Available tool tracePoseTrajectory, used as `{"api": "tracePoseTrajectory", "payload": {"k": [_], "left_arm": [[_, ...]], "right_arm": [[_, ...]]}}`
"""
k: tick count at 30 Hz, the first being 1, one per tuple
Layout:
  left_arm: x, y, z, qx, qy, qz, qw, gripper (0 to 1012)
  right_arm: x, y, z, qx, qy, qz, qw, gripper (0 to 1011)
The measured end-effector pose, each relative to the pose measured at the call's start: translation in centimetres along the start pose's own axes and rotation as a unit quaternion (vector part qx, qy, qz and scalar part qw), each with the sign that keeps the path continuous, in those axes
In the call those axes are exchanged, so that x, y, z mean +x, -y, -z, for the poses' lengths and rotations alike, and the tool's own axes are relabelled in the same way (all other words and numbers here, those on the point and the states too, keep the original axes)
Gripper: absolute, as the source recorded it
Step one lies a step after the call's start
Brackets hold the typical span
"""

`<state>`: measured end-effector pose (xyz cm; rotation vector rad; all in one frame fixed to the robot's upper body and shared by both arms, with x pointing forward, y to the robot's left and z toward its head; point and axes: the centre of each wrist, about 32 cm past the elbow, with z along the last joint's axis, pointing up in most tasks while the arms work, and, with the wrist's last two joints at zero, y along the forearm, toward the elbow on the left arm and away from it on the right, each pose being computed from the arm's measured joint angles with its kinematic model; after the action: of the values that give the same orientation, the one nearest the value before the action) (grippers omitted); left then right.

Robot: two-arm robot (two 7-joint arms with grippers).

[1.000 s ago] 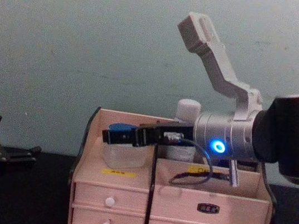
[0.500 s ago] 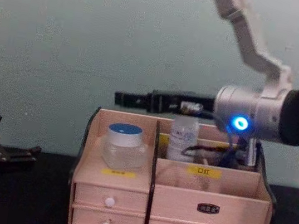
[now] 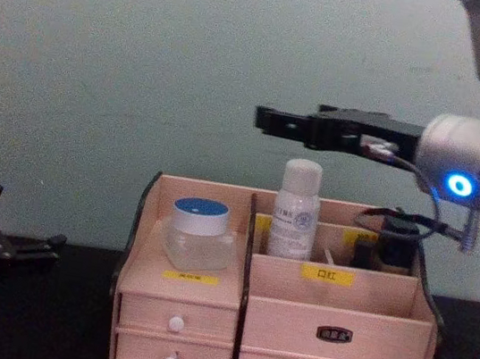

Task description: Pick up the facial cleanser and watermelon frost from the table and place them into the tiered storage box.

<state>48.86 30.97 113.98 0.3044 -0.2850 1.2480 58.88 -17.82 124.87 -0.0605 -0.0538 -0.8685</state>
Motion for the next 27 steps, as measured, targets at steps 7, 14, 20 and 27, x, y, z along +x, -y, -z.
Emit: {"api": "tracePoseTrajectory", "payload": {"k": [7, 14, 20, 27], "left_arm": [[0.0, 0.0, 0.0, 0.0, 0.0, 0.0, 1.0, 1001], [0.0, 0.0, 0.0, 0.0, 0.0, 0.0, 1.0, 1001], [0.0, 0.0, 0.0, 0.0, 0.0, 0.0, 1.0, 1001], [0.0, 0.0, 0.0, 0.0, 0.0, 0.0, 1.0, 1001]], "right_arm": [[1.0, 2.4, 1.0, 0.0, 0.012, 0.054, 0.9985, 1000], [1.9, 5.5, 2.4, -0.007, 0.016, 0.099, 0.9949, 1000], [2.1, 8.0, 3.4, -0.013, 0.013, 0.125, 0.992, 1000], [1.8, 11.1, 4.7, -0.016, 0.007, 0.154, 0.9879, 1000]]}}
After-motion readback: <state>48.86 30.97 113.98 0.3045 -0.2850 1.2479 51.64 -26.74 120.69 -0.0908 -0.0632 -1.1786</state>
